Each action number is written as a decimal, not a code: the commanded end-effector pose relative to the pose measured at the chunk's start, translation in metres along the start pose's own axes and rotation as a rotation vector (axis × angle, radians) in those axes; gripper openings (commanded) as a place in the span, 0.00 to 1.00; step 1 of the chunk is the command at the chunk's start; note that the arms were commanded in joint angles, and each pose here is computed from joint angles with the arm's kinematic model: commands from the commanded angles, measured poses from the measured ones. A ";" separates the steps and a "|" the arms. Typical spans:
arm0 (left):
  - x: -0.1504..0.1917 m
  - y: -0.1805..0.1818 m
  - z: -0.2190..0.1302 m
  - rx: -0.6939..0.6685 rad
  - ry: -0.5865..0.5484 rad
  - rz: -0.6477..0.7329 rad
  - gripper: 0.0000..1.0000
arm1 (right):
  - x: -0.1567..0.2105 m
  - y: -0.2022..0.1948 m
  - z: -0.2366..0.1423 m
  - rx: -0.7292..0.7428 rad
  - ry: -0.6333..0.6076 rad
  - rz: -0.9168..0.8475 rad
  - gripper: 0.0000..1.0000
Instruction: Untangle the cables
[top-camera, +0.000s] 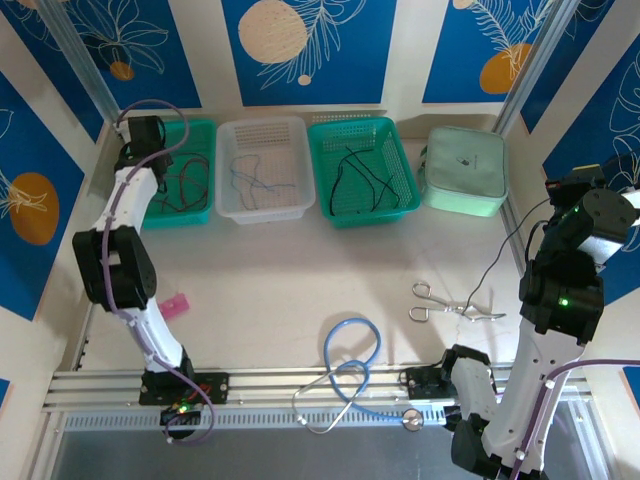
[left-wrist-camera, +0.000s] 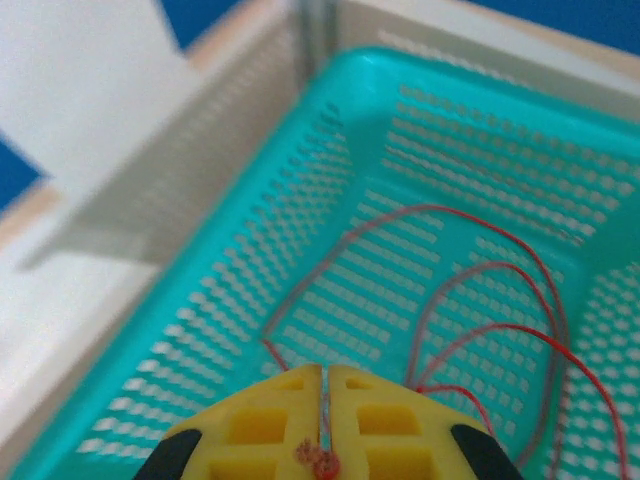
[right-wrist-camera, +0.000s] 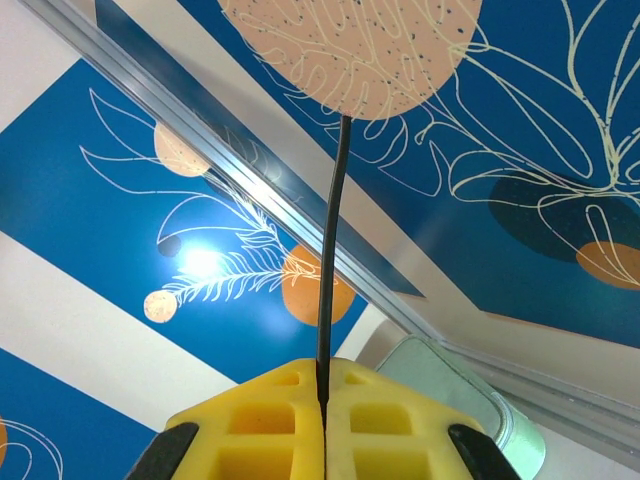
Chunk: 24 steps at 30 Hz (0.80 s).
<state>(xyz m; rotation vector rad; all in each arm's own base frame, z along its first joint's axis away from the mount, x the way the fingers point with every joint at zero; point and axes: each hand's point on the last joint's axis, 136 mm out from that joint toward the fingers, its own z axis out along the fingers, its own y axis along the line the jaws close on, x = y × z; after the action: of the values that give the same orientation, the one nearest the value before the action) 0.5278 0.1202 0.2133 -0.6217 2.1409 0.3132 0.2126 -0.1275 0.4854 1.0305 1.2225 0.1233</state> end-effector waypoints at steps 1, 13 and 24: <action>0.040 -0.035 0.008 0.200 0.238 0.059 0.00 | -0.002 0.002 0.001 -0.010 -0.004 0.002 0.00; 0.108 -0.072 0.043 0.346 0.648 -0.142 0.00 | -0.003 0.009 -0.008 -0.044 0.013 0.058 0.00; 0.127 -0.072 0.061 0.401 0.733 -0.265 0.26 | 0.006 0.017 -0.012 -0.082 0.072 0.111 0.00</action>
<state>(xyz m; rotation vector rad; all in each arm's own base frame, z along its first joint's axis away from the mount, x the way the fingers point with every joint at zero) 0.5414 0.0502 0.0701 -0.8258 2.6647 -0.4790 0.2177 -0.1138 0.4807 1.0452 1.2404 0.2568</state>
